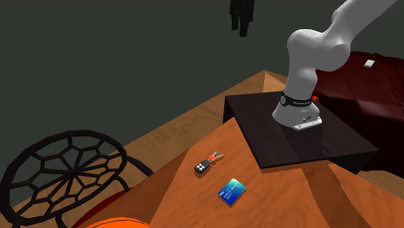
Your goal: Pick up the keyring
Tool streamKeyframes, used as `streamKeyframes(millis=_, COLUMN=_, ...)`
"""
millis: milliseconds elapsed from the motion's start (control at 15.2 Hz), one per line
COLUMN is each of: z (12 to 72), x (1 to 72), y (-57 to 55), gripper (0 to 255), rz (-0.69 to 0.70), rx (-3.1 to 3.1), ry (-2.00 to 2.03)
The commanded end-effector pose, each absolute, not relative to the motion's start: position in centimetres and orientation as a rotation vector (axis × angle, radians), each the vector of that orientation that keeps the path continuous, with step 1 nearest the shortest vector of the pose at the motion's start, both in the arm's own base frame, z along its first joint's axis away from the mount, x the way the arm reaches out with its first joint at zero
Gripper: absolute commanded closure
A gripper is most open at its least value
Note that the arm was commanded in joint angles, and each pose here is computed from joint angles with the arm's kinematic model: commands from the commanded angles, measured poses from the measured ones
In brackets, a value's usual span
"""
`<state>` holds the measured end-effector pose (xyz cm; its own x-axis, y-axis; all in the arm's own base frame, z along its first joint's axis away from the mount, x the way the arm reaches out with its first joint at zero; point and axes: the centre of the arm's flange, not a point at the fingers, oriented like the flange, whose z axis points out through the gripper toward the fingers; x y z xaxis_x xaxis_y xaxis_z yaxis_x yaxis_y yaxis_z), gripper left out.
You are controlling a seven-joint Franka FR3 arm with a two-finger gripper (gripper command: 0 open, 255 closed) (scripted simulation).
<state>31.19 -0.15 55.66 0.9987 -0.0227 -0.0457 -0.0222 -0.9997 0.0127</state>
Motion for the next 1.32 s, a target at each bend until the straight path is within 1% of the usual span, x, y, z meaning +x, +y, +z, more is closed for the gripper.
streamKeyframes(millis=0, z=55.7, x=31.2, y=-0.2, gripper=0, rz=-0.072, rx=3.128, ry=-0.035)
streamKeyframes(millis=1254, z=34.1, x=37.3, y=10.4, gripper=0, rz=0.039, rx=3.115, ry=0.278)
